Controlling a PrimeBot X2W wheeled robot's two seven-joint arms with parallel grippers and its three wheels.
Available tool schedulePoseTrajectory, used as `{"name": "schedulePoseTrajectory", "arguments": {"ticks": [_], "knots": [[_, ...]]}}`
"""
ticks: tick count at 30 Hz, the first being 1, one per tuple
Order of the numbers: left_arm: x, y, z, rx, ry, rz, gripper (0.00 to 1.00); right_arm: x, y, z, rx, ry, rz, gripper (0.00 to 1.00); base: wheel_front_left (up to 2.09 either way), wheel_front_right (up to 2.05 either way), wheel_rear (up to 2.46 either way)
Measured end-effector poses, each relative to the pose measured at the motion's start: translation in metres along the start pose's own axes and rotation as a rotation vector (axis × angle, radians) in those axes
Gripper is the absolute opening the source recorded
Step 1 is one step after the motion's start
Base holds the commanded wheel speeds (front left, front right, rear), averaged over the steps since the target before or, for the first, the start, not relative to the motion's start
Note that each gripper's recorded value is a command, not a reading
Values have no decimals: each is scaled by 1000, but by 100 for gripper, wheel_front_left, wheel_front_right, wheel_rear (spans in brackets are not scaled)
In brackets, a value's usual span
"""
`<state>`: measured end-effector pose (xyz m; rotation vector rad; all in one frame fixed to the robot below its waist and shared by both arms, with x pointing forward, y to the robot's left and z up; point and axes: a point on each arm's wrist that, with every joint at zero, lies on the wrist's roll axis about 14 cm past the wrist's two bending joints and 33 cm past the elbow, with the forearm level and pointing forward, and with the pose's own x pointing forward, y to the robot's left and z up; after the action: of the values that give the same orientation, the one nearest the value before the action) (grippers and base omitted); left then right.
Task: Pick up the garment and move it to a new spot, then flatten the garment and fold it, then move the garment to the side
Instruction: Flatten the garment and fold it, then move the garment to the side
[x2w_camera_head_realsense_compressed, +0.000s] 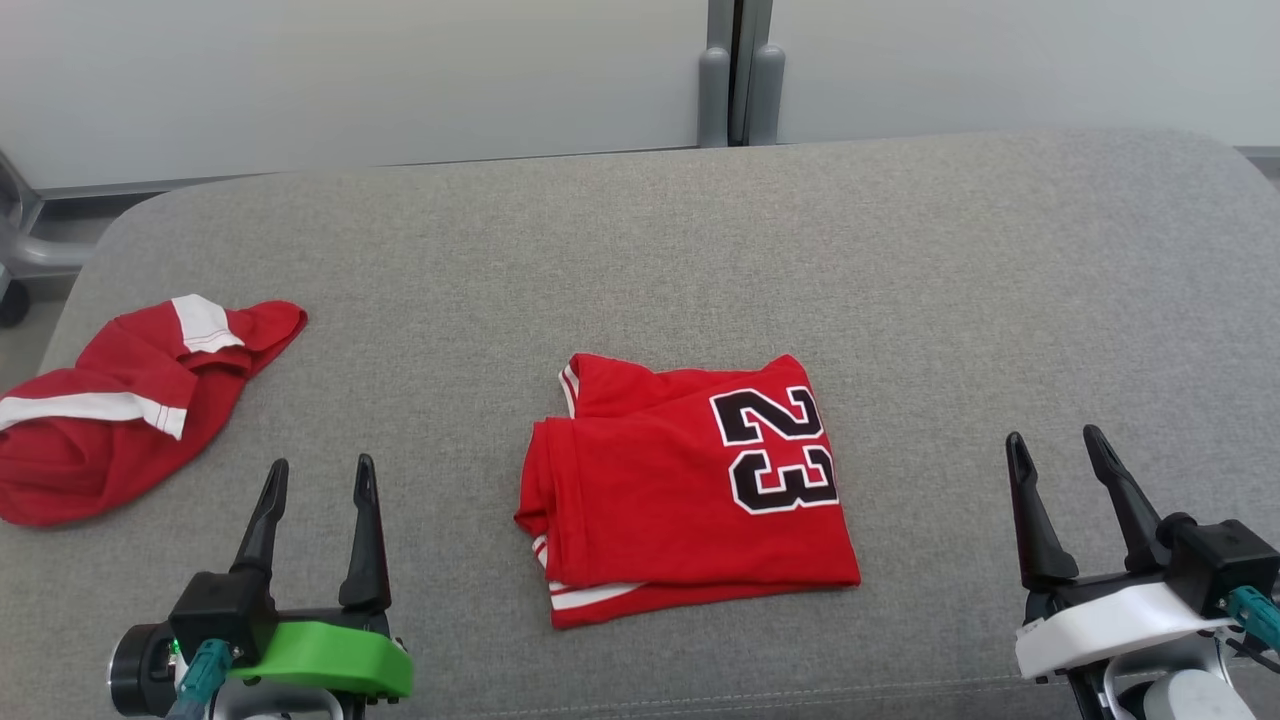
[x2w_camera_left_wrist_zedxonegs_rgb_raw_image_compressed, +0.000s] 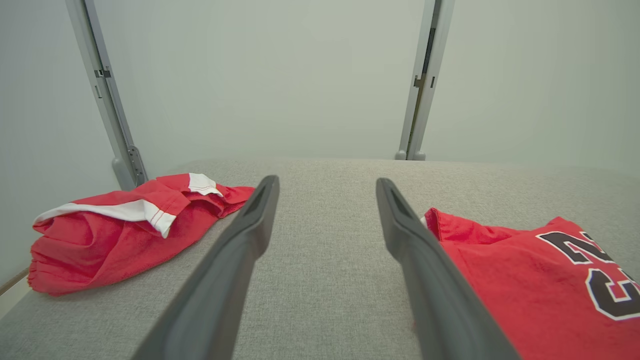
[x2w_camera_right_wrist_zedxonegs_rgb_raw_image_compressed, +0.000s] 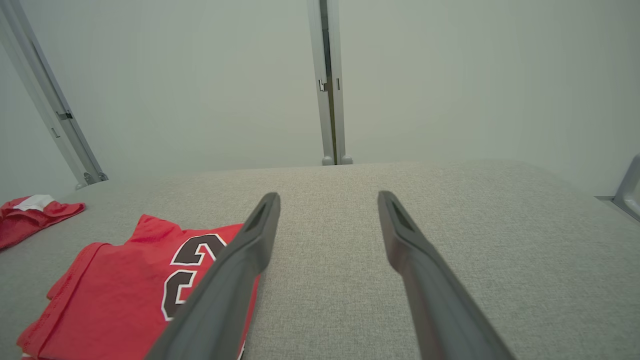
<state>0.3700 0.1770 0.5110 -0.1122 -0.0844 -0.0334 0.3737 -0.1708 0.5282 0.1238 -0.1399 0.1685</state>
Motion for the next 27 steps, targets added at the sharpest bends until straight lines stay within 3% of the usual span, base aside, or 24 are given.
{"name": "schedulePoseTrajectory", "arguments": {"ticks": [19,27], "knots": [[-8,3,3,-1,0,19,100,1,5,-6,-6,19,13,100,0,0,0],[-8,2,8,-5,-15,13,100,8,7,-39,47,121,29,100,0,0,0]]}}
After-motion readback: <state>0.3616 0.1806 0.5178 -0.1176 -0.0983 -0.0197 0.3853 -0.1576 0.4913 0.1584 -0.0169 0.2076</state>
